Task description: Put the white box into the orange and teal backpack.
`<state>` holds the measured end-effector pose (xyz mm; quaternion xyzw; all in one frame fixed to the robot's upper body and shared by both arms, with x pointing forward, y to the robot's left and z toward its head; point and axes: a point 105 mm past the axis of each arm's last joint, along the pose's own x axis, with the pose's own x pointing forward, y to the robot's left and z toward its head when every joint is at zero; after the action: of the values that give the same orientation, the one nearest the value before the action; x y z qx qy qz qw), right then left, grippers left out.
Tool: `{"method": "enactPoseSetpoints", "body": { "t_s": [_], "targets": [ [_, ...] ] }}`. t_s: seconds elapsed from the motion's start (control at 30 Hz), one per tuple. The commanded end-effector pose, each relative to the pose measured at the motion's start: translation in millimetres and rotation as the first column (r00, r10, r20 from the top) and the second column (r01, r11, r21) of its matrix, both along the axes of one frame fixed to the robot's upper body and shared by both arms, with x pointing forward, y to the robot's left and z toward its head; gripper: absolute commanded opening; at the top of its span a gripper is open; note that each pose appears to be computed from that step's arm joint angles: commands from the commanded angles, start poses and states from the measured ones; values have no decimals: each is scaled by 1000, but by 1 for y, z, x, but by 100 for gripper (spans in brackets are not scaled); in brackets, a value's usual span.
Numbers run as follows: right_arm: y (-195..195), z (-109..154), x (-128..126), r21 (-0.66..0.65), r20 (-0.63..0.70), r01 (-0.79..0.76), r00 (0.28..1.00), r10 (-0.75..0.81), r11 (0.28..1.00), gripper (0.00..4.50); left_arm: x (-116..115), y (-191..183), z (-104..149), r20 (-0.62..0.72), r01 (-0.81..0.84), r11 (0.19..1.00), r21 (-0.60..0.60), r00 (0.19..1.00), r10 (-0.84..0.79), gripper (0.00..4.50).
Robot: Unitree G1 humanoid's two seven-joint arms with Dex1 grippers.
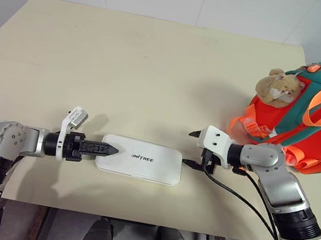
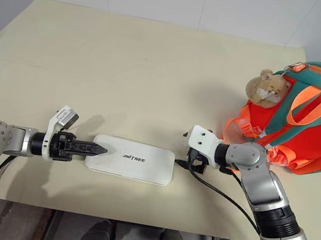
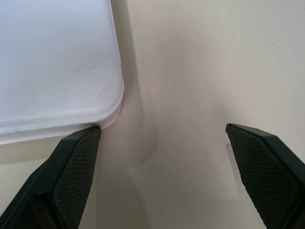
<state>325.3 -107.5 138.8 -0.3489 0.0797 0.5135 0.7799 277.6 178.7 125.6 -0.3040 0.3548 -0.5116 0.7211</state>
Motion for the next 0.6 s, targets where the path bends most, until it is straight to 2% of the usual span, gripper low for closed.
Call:
{"method": "enactPoseSetpoints", "body": {
  "t_s": [0.03,0.07,0.17,0.4,0.5,0.6],
  "targets": [
    [-1,12,-2,17,45,-5,999,4,1000,444,3,0,8,20,4,999,-41,1000,-4,450],
    [-1,12,-2,17,45,-4,999,3,1000,444,3,0,8,16,2,999,-44,1000,-1,450],
    [-1,13,-2,17,47,-3,999,2,1000,450,5,-1,7,26,-2,1000,-22,1000,3,388],
    [-2,15,1,19,54,5,999,-6,1000,450,3,-2,1,22,12,1000,10,1000,-12,172],
    [-3,17,1,28,60,14,998,-15,1000,450,4,-1,5,39,5,1000,1,999,-5,134],
    [-4,22,2,58,72,31,997,-35,998,450,8,2,13,66,-23,999,-23,997,25,131]
  ]
}}
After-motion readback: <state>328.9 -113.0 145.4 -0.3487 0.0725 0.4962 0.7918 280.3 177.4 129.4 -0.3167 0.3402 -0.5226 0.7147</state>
